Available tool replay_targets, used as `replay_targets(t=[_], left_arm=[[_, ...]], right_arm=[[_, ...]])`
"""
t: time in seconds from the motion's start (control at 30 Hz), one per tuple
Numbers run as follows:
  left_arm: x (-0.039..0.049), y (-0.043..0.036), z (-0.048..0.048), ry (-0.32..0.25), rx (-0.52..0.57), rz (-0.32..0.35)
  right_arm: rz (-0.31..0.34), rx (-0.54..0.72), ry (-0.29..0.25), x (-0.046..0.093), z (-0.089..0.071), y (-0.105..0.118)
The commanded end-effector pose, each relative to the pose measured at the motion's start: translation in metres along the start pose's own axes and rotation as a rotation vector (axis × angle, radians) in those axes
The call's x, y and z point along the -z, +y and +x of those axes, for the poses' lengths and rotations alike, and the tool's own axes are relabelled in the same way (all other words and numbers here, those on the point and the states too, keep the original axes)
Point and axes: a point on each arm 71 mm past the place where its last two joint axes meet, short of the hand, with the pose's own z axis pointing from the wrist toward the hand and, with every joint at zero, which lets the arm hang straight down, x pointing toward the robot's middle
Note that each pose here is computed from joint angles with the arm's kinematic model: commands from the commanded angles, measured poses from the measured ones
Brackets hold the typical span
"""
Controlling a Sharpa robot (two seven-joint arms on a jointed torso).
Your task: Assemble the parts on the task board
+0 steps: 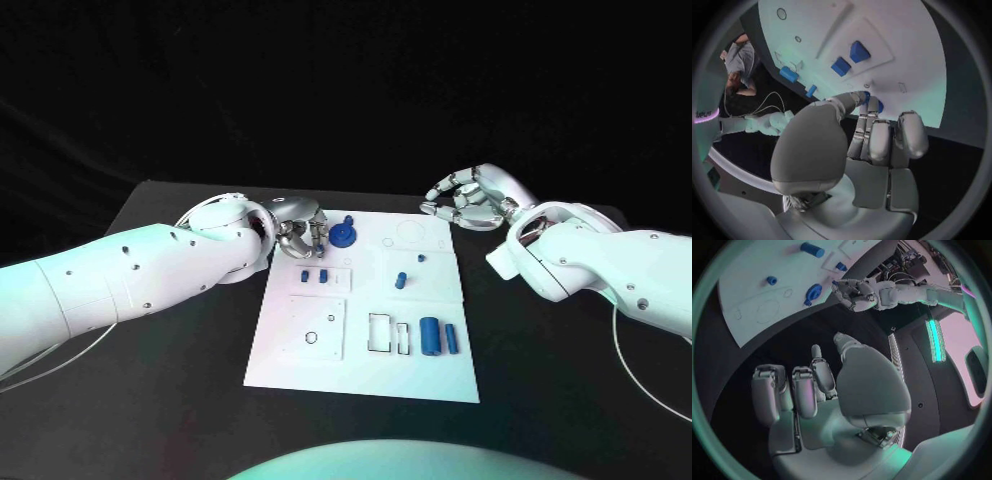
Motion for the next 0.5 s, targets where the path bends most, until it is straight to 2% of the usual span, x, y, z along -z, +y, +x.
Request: replay_targets(t=[0.03, 0.5], left_arm=[[-0.0010, -0.0010, 0.0025, 0.029, 0.009, -0.006], [-0.0023, -0.0015, 0.0051, 0.057, 0.008, -0.017]], right_arm=[[-0.012, 0.008, 0.004, -0.0001, 0.0008, 0.0012], [-0.012, 0.009, 0.003, -0.0001, 0.0006, 0.0010]])
